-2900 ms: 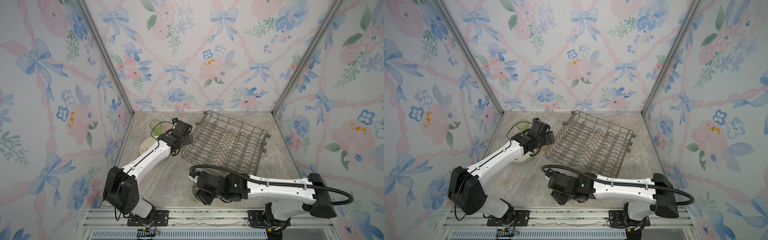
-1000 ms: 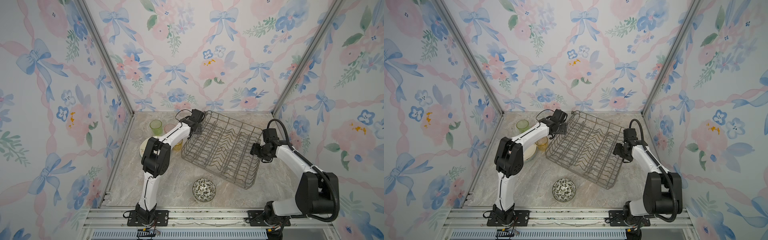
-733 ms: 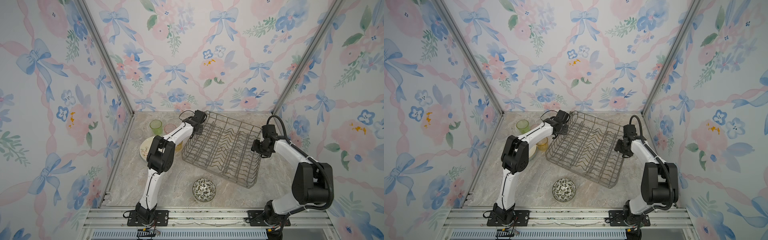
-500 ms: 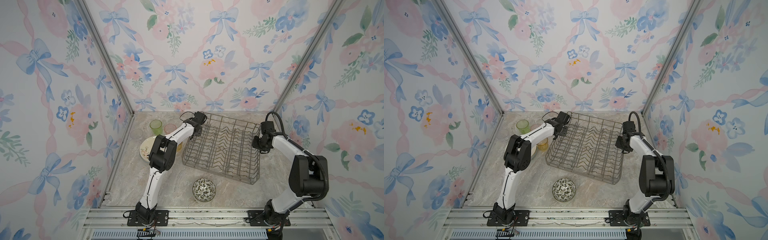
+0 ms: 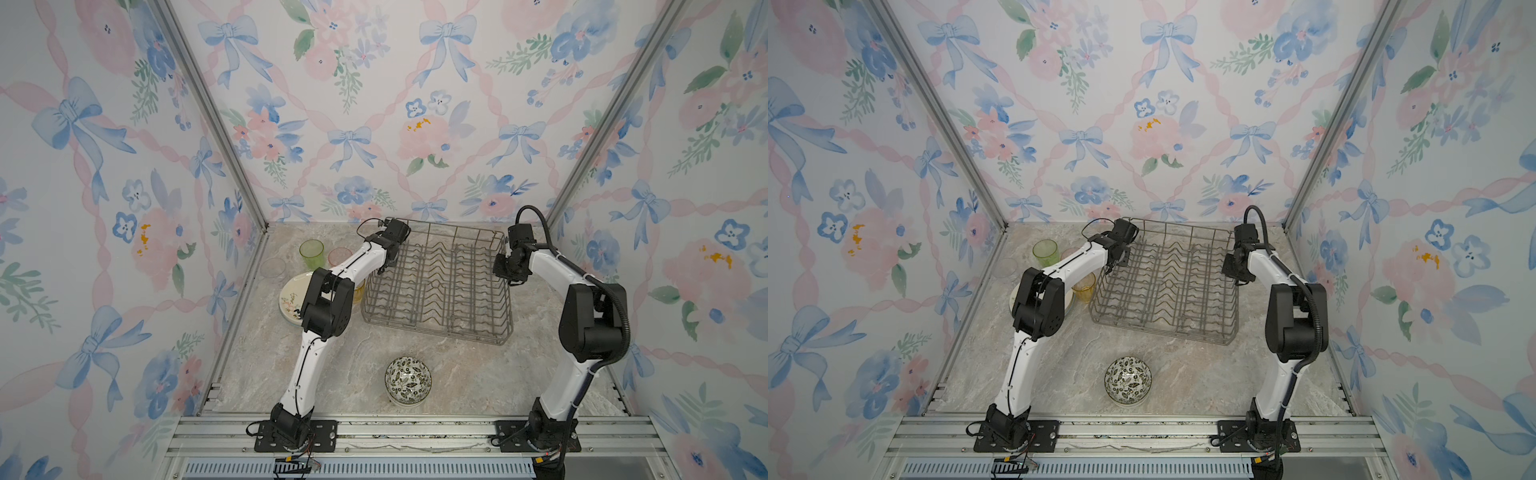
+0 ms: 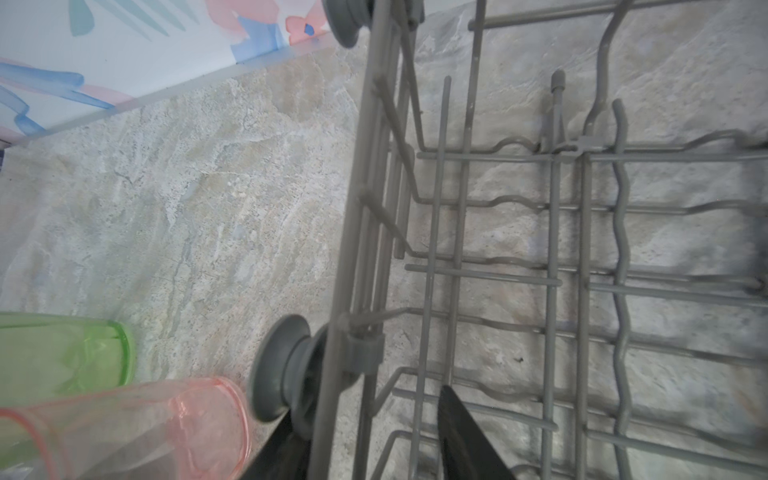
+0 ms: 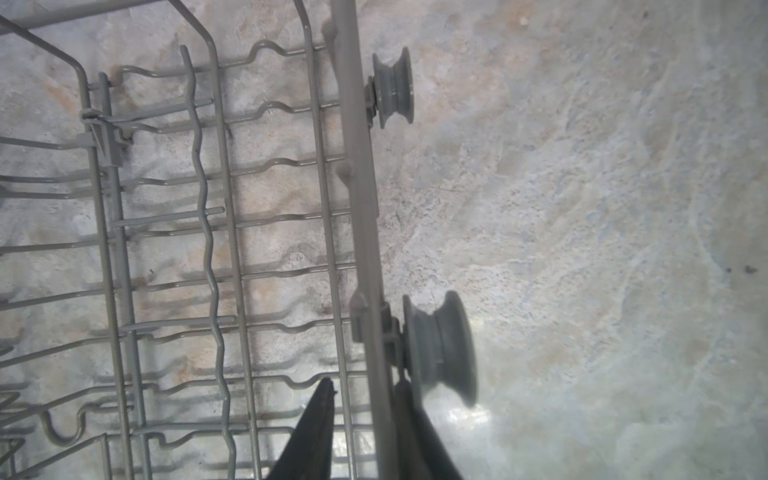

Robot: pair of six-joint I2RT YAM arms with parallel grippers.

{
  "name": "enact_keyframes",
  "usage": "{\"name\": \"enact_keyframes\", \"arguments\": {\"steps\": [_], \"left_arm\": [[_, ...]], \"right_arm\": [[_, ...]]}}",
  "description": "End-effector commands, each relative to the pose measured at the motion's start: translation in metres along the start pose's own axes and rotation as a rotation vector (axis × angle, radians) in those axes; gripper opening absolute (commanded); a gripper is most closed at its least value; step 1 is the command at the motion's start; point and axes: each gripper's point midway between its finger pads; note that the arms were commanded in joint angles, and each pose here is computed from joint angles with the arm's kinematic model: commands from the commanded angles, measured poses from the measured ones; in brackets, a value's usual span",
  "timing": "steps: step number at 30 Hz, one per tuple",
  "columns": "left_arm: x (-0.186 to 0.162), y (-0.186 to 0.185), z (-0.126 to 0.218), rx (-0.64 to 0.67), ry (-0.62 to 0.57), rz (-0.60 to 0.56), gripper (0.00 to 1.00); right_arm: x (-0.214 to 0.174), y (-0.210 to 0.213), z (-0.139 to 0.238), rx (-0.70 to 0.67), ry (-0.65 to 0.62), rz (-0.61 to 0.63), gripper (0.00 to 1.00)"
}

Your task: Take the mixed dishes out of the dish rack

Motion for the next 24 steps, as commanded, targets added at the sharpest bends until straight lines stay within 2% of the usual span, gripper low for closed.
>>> {"name": "enact_keyframes", "arguments": {"steps": [1, 5, 10, 17, 20, 22, 24], "left_arm": [[0.012, -0.015, -0.001, -0.048, -0.036, 0.012, 0.47], [0.017, -0.009, -0.003, -0.032, -0.047, 0.019, 0.48], [0.022, -0.005, -0.004, -0.022, -0.057, 0.020, 0.48], [0.024, -0.004, -0.004, -0.026, -0.058, 0.010, 0.47], [0.022, -0.006, -0.005, -0.028, -0.054, 0.000, 0.48], [0.021, -0.007, -0.004, -0.029, -0.054, 0.000, 0.51], [0.022, -0.007, 0.001, -0.021, -0.062, 0.005, 0.54]], "right_arm": [[0.015, 0.052, -0.006, 0.132, -0.017, 0.065, 0.27], [0.022, 0.074, -0.015, 0.173, -0.015, 0.091, 0.23], [0.025, 0.101, -0.023, 0.209, -0.018, 0.143, 0.23], [0.027, 0.102, -0.026, 0.222, -0.033, 0.120, 0.24], [0.031, 0.092, -0.019, 0.220, -0.067, 0.096, 0.36], [0.035, 0.086, -0.011, 0.223, -0.092, 0.079, 0.39], [0.040, 0.082, -0.003, 0.232, -0.121, 0.072, 0.51]]}}
Point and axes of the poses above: each gripper's point midway between its finger pads, its own z axis back along the fingers, its own y axis along the line the jaws close on, x = y × z, and after that the axes turned 3 degrees about z, right-handed
